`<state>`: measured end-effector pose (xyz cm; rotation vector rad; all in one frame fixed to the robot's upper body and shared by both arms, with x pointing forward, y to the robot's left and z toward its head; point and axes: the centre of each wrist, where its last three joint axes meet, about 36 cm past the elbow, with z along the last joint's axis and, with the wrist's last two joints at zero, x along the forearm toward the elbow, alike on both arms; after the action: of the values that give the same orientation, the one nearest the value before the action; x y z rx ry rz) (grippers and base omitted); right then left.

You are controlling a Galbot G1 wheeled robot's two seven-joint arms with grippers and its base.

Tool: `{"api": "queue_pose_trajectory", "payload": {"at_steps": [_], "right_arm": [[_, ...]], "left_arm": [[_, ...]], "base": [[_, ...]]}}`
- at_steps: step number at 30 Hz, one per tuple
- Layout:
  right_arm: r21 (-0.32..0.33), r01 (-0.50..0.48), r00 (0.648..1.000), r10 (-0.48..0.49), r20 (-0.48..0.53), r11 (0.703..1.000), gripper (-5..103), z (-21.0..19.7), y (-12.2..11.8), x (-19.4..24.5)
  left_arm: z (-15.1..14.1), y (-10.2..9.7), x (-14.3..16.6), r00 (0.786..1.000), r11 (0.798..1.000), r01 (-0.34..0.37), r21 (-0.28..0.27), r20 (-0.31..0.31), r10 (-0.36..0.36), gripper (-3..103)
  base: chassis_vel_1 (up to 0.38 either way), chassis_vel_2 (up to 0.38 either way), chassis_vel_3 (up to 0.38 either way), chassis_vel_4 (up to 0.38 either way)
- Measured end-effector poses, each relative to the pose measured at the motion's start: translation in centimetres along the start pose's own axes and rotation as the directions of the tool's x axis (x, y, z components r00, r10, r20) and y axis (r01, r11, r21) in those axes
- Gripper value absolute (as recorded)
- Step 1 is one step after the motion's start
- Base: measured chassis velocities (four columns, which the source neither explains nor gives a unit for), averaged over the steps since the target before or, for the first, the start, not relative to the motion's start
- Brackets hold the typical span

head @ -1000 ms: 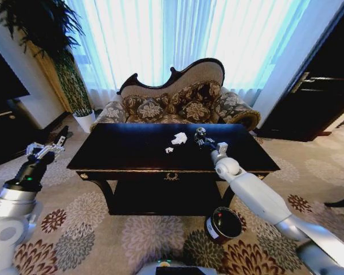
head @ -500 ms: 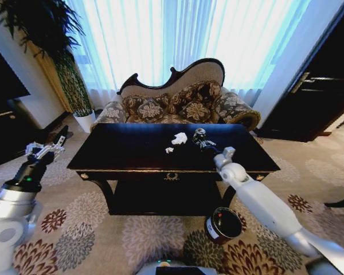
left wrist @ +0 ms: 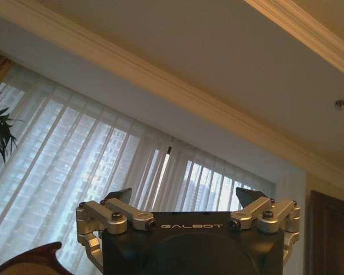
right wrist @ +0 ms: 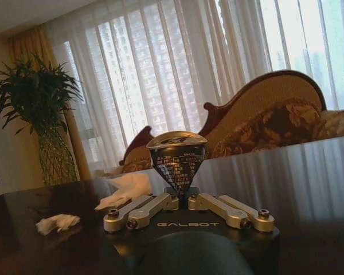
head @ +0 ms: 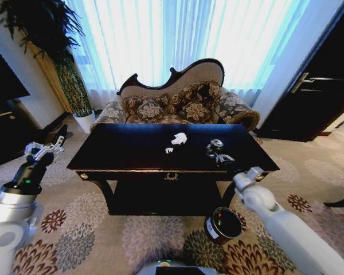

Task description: Move to the front of the table and place the trash on the table into the trash bin.

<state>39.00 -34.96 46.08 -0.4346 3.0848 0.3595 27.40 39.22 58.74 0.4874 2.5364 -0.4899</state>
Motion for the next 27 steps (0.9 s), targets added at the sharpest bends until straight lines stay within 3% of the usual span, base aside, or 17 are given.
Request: {"api": "queue_pose_trajectory", "payload": {"at_steps": [10, 16, 18, 23, 25, 27], "right_arm": [[-0.080, 0.037, 0.999, -0.035, 0.027, 0.996, 2, -1.1, 2.4, 5.4], [-0.058, 0.022, 0.999, -0.019, 0.046, 0.998, 2, 0.5, 2.4, 7.6], [-0.048, 0.032, 0.998, -0.030, 0.051, 0.998, 2, 1.9, 1.8, 8.3], [-0.099, 0.057, 0.996, -0.050, 0.068, 0.993, 2, 5.0, -0.3, 9.3], [-0.110, 0.045, 0.997, -0.038, 0.062, 0.993, 2, 7.3, -2.6, 9.8], [-0.114, 0.043, 0.998, -0.036, 0.057, 0.993, 2, 8.1, -3.3, 10.0]], "left_arm": [[-0.5, 0.4, 0.3, 1.000, 1.000, 0.004, -0.006, 0.020, -0.004, 100], [-0.6, 1.0, 0.5, 1.000, 1.000, 0.014, 0.000, 0.022, -0.014, 100], [-1.1, 1.2, 0.7, 0.999, 1.000, 0.019, -0.004, 0.028, -0.019, 100], [-1.8, 1.3, 0.9, 0.999, 1.000, 0.023, -0.008, 0.046, -0.023, 100], [-1.9, 1.3, 1.1, 0.998, 1.000, 0.030, -0.006, 0.052, -0.030, 100], [-1.9, 1.3, 1.1, 0.998, 1.000, 0.031, -0.005, 0.054, -0.031, 100]], "base": [[0.000, 0.000, 0.000, 0.000], [0.000, 0.000, 0.000, 0.000], [0.000, 0.000, 0.000, 0.000], [0.000, 0.000, 0.000, 0.000], [0.000, 0.000, 0.000, 0.000], [0.000, 0.000, 0.000, 0.000]]}}
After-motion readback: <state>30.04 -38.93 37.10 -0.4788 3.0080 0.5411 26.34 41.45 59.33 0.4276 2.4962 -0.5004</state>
